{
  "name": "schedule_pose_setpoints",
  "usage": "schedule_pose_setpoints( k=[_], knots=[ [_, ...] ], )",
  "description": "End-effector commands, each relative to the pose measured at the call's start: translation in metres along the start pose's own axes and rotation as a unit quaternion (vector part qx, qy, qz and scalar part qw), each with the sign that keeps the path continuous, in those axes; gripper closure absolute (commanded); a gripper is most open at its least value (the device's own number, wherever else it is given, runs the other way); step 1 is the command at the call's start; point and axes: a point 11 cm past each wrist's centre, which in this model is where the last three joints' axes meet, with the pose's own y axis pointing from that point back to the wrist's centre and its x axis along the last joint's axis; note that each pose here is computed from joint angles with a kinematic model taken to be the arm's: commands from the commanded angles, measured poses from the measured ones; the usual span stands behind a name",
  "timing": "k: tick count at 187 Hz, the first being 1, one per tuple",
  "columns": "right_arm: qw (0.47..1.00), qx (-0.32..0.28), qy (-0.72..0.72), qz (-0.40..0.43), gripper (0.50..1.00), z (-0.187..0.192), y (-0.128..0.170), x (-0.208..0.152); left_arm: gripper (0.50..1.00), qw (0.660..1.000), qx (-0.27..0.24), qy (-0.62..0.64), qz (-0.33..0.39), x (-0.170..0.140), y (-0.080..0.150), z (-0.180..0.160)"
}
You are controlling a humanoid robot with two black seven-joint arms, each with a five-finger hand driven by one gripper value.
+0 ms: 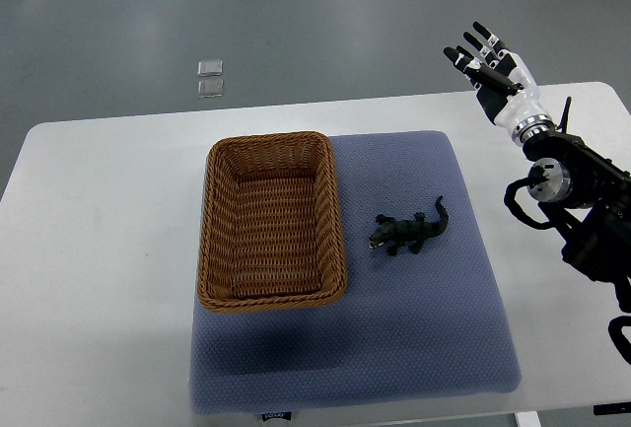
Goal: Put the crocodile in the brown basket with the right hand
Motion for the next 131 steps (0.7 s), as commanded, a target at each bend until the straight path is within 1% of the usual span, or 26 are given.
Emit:
schedule_pose_setpoints(
  k=[1,131],
  knots=[
    [1.0,0.0,0.0,-0.001,0.576,0.0,0.0,-0.0001,0.5,1.0,0.0,0.0,0.0,0.0,0.0,0.0],
    [1.0,0.001,-0.004,-0.001,0.574,-0.0001,0.0003,0.0003,0.5,1.0,0.0,0.0,0.0,0.0,0.0,0.0]
  ],
)
